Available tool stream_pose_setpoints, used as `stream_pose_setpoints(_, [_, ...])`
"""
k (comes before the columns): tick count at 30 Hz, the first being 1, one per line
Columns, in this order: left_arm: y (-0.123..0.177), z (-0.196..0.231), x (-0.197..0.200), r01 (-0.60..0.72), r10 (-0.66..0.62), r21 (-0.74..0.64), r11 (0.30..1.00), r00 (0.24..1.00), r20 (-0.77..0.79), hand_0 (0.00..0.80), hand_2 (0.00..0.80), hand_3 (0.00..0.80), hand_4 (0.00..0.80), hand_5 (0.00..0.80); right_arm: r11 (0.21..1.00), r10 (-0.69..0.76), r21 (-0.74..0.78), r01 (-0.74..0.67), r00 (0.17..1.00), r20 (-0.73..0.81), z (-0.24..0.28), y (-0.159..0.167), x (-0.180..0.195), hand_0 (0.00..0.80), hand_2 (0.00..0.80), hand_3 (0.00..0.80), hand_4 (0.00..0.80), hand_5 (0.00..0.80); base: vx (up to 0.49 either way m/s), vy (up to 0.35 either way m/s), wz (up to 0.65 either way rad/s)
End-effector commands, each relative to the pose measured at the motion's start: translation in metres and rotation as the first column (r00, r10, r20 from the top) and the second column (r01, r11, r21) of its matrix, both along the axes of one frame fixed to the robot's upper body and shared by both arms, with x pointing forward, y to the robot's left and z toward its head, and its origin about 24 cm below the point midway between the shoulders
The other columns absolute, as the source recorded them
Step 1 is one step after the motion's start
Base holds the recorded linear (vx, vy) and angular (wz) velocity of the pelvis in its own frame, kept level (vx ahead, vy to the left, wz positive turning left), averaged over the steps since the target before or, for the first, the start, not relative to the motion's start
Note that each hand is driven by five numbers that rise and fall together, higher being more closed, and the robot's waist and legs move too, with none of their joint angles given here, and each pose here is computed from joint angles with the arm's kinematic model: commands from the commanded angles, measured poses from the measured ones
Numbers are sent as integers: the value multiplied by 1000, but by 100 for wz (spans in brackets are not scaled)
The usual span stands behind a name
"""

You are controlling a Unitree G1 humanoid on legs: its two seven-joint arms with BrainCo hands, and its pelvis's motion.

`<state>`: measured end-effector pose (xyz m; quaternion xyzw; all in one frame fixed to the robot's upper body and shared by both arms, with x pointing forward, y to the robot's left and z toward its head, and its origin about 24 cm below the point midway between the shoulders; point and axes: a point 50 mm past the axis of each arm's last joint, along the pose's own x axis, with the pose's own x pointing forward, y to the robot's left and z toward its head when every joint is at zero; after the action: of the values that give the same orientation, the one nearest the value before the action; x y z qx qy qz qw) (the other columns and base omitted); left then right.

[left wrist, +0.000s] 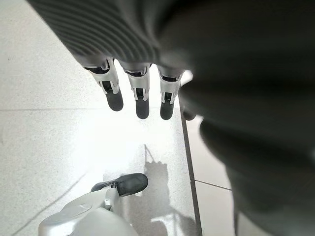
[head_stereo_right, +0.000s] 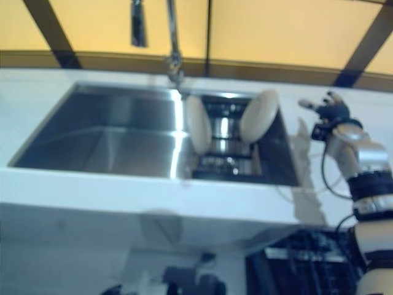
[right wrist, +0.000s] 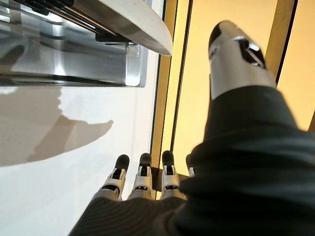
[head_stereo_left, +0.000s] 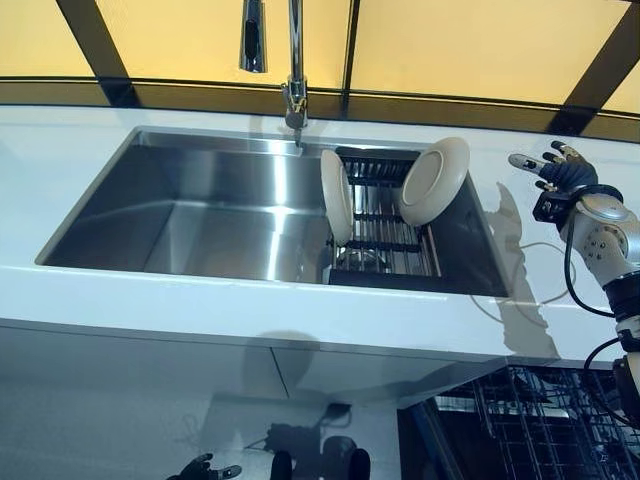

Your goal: Take plates into dishwasher

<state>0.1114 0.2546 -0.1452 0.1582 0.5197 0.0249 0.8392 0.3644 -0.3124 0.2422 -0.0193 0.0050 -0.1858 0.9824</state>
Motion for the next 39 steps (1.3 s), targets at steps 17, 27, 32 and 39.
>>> stream_pose_setpoints(17, [-7,1,10,5,-4,-26,1000,999,41,0,0,0,0,0,999,42,-41,-32,969,244,87,32,4,0,0,0,0,0,3,-1,2])
stream_pose_setpoints(27, [-6,0,7,-15,17,-32,999,999,42,0,0,0,0,0,996,56,-85,-38,974,219,85,38,6,0,0,0,0,0,0,0,0])
stream_pose_setpoints(32, [-7,-1,6,-23,24,-35,999,999,39,0,0,0,0,0,995,68,-90,-50,973,219,86,41,8,0,0,0,0,0,0,0,0])
stream_pose_setpoints(39, [-6,-1,4,-22,23,-37,999,999,36,0,0,0,0,0,994,82,-94,-62,971,223,87,47,10,0,0,0,0,0,0,0,0])
